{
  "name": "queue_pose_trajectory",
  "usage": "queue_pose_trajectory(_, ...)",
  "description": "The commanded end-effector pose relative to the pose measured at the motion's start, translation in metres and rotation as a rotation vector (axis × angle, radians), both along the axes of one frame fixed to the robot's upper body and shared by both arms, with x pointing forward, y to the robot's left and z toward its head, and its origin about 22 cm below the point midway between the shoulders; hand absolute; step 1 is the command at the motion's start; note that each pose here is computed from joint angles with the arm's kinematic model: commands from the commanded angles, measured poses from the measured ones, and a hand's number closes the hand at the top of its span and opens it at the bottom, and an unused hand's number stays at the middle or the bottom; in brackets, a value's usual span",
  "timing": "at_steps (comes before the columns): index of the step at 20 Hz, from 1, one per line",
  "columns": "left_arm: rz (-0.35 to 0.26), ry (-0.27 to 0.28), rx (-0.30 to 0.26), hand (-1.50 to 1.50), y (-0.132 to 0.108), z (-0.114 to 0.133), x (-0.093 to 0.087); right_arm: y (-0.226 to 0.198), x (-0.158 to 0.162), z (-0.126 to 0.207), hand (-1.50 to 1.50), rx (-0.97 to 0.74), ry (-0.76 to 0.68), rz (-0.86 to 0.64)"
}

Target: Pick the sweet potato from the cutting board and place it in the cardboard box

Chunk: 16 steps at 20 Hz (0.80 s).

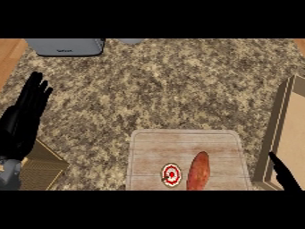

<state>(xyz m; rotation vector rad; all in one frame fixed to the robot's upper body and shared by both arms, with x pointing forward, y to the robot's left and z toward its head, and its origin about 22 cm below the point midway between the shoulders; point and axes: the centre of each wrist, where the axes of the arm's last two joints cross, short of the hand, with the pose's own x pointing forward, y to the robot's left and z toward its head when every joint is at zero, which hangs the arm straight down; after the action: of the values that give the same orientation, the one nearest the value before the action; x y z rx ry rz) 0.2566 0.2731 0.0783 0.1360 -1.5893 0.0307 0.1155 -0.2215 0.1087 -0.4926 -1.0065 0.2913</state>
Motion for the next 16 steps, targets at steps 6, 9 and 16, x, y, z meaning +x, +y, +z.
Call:
queue_pose_trajectory(6, 0.018, 0.047, -0.091, 0.00, -0.008, -0.012, 0.004, 0.023, 0.015, -0.005, -1.50, -0.038, -0.004, -0.022)
queue_pose_trajectory(9, 0.013, 0.047, -0.109, 0.00, 0.005, 0.000, 0.011, 0.033, 0.021, -0.009, -1.50, -0.041, -0.023, -0.031)
queue_pose_trajectory(16, 0.017, 0.033, -0.093, 0.00, -0.004, -0.027, 0.002, 0.051, 0.038, -0.038, -1.50, -0.047, 0.006, -0.029)
